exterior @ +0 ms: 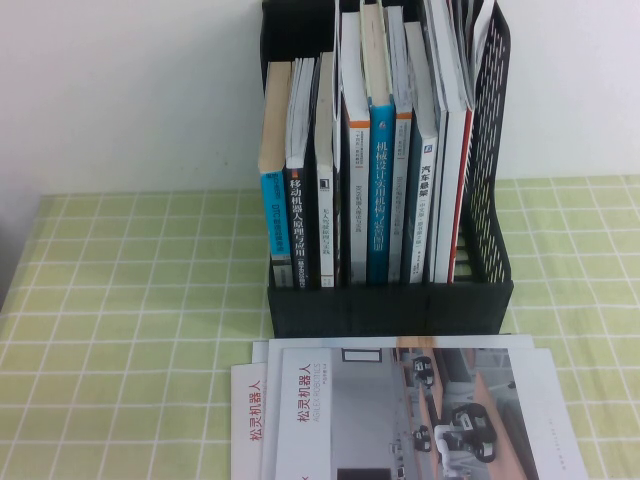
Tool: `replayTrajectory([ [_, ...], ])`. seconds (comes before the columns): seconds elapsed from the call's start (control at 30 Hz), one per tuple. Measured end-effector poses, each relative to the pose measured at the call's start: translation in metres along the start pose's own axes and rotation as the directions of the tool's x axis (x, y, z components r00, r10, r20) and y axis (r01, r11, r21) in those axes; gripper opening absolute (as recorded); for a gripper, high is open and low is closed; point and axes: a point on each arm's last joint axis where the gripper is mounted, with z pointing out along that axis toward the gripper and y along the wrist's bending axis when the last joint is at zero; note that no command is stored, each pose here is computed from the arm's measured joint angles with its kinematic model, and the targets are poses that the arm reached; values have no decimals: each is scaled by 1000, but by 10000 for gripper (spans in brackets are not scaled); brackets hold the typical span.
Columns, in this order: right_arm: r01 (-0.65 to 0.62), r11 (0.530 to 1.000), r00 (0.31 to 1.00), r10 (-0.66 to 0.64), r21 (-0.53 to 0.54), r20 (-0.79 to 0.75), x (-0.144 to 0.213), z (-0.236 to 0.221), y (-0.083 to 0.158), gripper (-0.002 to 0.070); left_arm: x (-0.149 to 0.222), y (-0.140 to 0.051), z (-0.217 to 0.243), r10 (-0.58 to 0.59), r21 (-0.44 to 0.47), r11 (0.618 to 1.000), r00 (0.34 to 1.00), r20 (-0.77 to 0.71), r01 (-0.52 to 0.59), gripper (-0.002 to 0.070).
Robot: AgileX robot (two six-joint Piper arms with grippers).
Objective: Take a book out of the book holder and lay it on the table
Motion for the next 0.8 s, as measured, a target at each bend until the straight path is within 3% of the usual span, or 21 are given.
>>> replayTrajectory([
  [0.07,0,1000,997,0,-3,77,-7,0,0,-2,-14,-3,-1,-3,34,999,989,150,-3,-3],
  [0.17,0,1000,986,0,-6,166,-15,-1,1,-2,-35,-8,-8,-18,87,996,921,389,-18,-3],
  [0.33,1,1000,962,1,-9,272,-25,-3,1,-2,-61,-14,-25,-75,163,985,737,672,-49,-3],
  [0.67,-1,1000,858,12,-21,514,-47,-13,2,-2,-79,-18,-50,-190,261,962,485,854,-84,-3],
  [0.8,-30,998,778,53,-47,625,-78,-20,1,-2,-94,-17,-55,-310,355,935,453,836,-15,-3],
])
